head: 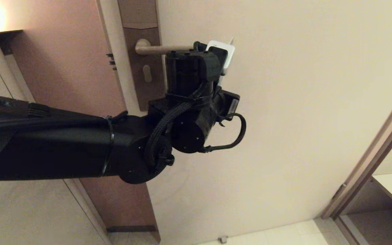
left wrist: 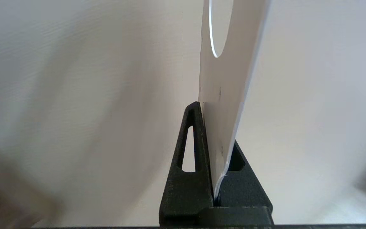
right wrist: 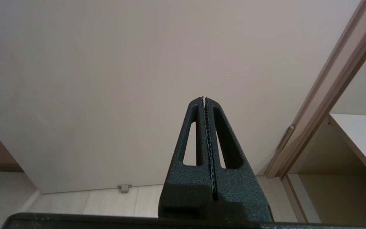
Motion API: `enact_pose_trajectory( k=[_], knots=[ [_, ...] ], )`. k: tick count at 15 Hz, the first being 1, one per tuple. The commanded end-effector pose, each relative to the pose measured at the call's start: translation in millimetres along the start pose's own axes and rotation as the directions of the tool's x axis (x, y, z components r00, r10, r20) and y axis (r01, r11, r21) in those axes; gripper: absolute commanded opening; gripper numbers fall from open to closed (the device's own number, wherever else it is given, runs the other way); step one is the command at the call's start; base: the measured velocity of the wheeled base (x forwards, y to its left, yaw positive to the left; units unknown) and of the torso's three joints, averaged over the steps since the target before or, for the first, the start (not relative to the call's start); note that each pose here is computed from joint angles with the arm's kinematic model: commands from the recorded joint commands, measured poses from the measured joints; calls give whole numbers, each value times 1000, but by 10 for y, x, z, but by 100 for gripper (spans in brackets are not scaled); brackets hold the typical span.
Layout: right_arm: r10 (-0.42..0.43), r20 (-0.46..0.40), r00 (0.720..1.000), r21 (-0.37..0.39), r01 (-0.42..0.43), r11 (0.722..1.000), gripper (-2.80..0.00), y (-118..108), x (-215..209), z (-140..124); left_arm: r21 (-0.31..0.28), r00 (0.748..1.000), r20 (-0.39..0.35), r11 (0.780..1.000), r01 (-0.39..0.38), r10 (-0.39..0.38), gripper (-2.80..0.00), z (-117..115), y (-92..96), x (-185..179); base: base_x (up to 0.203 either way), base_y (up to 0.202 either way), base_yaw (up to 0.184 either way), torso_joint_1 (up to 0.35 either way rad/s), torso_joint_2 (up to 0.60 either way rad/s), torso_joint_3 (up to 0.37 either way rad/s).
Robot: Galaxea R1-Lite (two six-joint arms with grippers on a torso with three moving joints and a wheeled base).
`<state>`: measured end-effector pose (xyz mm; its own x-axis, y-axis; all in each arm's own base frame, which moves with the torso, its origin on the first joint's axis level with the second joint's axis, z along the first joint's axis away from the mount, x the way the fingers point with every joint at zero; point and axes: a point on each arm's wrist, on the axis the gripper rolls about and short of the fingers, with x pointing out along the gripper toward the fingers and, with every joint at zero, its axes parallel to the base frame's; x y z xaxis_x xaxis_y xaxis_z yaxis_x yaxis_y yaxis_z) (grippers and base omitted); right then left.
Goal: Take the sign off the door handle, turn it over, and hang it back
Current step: Hand it to the other hand
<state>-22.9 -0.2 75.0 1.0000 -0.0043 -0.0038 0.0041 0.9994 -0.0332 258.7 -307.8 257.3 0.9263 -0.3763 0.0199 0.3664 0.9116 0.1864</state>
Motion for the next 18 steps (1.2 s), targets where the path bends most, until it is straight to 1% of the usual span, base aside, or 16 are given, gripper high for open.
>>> enact_pose_trajectory(
  k=[1,2,3,4,5,6,8,9,10,11,12,13,15,16,17,18],
  knots=[
    [1,-1,1000,-1,-1,1000,-280,0,1,0,-10,997,30,998,68,-68,-280,82,-70,-94,0,0,0,0,0,0],
    [1,-1,1000,-1,-1,1000,-280,0,1,0,-11,988,47,989,146,-145,-280,113,-128,-157,0,0,0,0,0,0],
    [1,-1,1000,-1,-1,1000,-280,0,1,0,-7,969,63,971,238,-237,-280,129,-179,-230,0,0,0,0,0,0],
    [1,-1,1000,-1,-1,1000,-280,0,1,0,0,938,78,941,339,-338,-280,137,-214,-309,0,0,0,0,0,0],
    [1,-1,1000,-1,-1,1000,-280,0,1,0,6,896,90,899,437,-436,-280,133,-229,-375,0,0,0,0,0,0],
    [0,-1,1000,-1,0,1000,-280,0,1,0,9,840,99,845,535,-534,-280,122,-227,-444,0,0,0,0,0,0],
    [0,-1,1000,-1,0,1000,-280,0,1,0,-20,705,104,707,706,-701,-280,62,-149,-584,0,0,0,0,0,0],
    [0,-1,1000,-1,0,1000,-280,0,1,0,-50,633,111,631,774,-767,-280,47,-69,-665,0,0,0,0,0,0],
    [1,-1,1000,-1,-1,1000,-280,0,1,0,-85,568,114,561,823,-815,-280,30,8,-760,0,0,0,0,0,0],
    [1,-1,1000,-1,-1,1000,-280,0,1,0,-129,513,109,500,857,-851,-280,-10,77,-848,0,0,0,0,0,0],
    [1,-1,1000,-1,-1,1000,-280,0,1,0,-170,472,95,453,875,-877,-280,-80,141,-918,0,0,0,0,0,0],
    [0,-1,1000,-1,0,1000,-280,0,1,0,-198,456,70,436,878,-887,-280,-183,179,-964,0,0,0,0,0,0],
    [1,-1,1000,-1,-1,1000,-280,0,1,0,-228,451,48,430,874,-891,-280,-363,231,-1054,0,0,0,0,0,0],
    [1,-1,1000,-1,-1,1000,-280,0,1,0,-234,454,61,430,872,-889,-280,-411,254,-1087,0,0,0,0,0,0],
    [1,-1,1000,-1,-1,1000,-280,0,1,0,-241,467,77,438,866,-881,-280,-440,302,-1101,0,0,0,0,0,0],
    [1,-1,1000,-4,-1,1000,-280,0,1,0,-249,485,88,453,856,-870,-280,-461,363,-1093,0,0,0,0,0,0]
  ],
)
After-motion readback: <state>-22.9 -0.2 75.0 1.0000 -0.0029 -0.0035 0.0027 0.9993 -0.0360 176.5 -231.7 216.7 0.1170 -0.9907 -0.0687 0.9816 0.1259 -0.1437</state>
